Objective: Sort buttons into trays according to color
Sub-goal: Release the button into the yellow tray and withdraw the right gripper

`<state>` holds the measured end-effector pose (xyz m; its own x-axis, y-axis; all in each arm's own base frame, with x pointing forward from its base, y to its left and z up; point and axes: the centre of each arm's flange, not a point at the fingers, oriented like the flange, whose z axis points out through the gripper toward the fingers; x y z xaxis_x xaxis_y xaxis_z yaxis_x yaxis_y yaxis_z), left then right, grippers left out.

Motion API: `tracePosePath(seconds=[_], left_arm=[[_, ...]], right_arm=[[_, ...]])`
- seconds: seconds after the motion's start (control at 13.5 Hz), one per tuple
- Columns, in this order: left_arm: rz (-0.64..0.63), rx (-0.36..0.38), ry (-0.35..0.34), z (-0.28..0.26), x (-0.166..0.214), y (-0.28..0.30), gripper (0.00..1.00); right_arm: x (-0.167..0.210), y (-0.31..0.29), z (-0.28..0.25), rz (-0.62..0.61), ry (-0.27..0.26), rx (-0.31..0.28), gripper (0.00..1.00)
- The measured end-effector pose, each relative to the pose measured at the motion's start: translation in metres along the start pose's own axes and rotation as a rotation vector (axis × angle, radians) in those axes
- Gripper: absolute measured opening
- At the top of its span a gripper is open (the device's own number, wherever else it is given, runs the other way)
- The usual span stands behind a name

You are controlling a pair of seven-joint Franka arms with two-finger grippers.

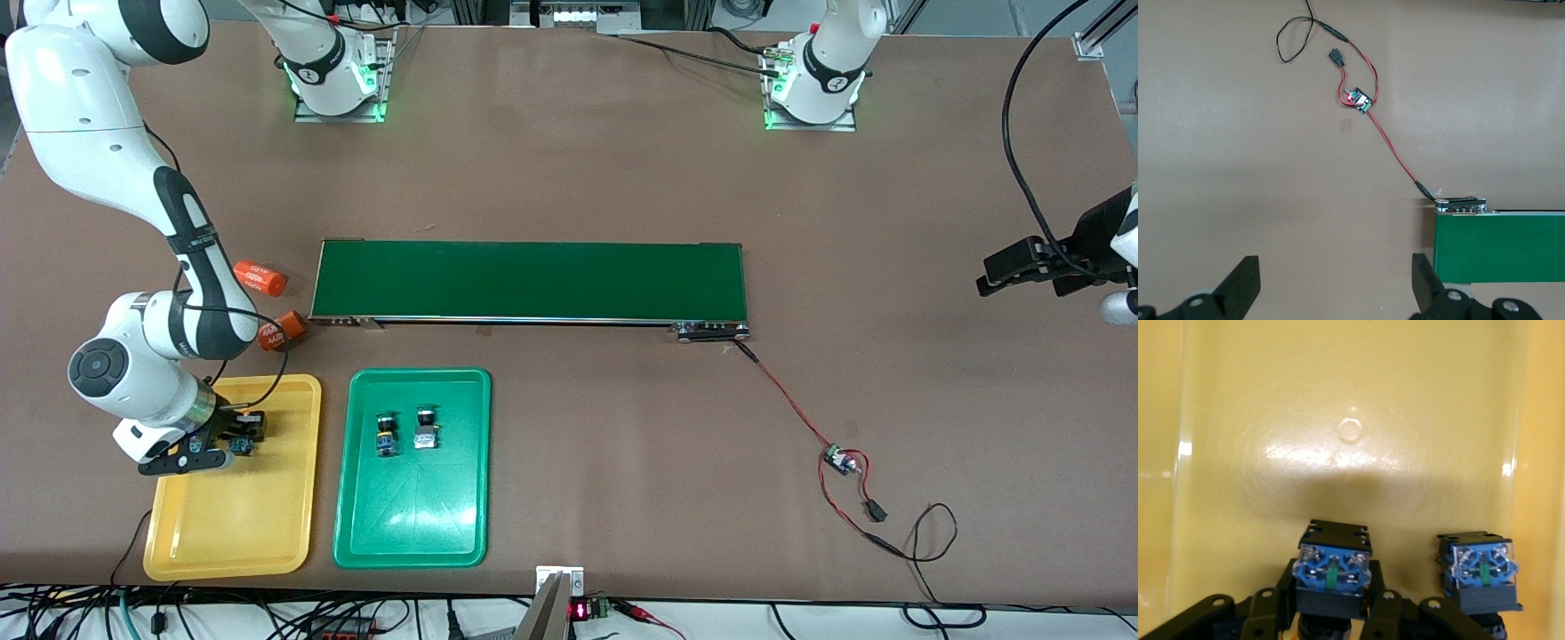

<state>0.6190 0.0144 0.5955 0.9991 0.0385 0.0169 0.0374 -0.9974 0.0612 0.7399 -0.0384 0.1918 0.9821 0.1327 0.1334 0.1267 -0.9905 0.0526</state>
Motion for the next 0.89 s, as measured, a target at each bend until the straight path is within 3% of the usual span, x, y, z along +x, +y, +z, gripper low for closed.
tracePosePath(seconds=[0.37, 0.59, 0.89], left_arm=[[0.000, 0.001, -0.006, 0.000, -0.001, 0.000, 1.00], [0.000, 0.001, -0.007, 0.000, -0.001, 0.000, 1.00], [0.000, 0.001, -0.007, 0.000, -0.001, 0.000, 1.00]], right_arm=[[0.001, 0.003, -0.002, 0.004, 0.003, -0.001, 0.99], [0.004, 0.000, -0.020, 0.050, -0.044, 0.046, 1.00], [0.010, -0.006, -0.097, 0.058, -0.100, 0.065, 1.00]])
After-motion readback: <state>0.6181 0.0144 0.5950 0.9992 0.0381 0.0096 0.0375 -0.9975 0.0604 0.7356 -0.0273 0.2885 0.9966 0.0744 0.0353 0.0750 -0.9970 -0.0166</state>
